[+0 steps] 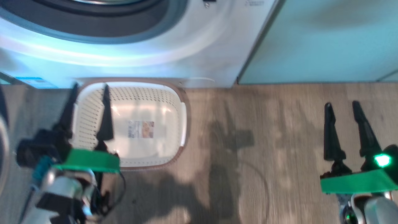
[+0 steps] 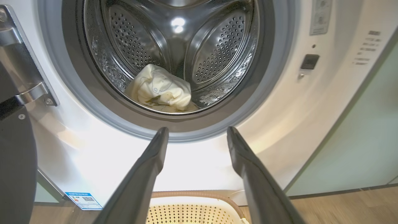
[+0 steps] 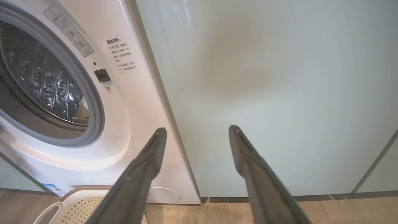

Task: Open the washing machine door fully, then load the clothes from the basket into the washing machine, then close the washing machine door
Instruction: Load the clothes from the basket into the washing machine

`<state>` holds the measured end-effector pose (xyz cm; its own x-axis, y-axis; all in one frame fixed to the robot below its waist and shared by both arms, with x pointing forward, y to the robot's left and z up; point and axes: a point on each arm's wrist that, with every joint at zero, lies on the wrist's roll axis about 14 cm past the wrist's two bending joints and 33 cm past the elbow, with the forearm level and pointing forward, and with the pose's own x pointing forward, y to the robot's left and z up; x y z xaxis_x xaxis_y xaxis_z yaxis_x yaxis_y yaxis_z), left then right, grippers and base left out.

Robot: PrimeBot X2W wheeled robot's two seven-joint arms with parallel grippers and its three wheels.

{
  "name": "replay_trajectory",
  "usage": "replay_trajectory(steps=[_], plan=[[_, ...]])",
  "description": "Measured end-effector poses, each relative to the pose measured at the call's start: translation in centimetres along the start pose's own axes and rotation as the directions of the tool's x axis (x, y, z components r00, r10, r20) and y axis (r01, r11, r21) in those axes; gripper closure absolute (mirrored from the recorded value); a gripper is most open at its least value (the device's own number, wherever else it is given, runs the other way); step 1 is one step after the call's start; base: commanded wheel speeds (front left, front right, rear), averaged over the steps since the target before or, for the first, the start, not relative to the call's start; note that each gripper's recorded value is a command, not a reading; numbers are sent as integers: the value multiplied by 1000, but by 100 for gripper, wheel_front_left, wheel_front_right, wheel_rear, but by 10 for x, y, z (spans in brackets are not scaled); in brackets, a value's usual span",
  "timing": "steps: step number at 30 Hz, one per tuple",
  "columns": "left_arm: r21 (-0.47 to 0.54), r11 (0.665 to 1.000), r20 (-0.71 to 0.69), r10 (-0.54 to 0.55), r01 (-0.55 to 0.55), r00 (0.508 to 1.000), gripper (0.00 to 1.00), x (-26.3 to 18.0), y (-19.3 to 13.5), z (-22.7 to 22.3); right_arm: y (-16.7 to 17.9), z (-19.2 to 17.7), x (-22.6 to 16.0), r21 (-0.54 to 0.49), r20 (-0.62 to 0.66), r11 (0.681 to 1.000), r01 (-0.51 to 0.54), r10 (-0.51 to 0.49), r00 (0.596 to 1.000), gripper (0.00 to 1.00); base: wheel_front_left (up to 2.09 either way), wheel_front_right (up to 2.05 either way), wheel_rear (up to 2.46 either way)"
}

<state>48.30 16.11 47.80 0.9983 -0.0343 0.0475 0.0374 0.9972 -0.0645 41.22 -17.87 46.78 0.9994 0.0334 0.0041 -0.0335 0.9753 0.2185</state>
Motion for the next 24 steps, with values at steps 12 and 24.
replay_trajectory(steps=[12,24], plan=[[-20,998,8,59,-59,998,0,-78,5,35,34,13,-33,-11,15,996,-90,90,996,0,0,0,0],[2,995,46,102,-102,994,0,-134,18,58,55,27,-73,-10,53,990,-144,144,988,0,0,0,0]])
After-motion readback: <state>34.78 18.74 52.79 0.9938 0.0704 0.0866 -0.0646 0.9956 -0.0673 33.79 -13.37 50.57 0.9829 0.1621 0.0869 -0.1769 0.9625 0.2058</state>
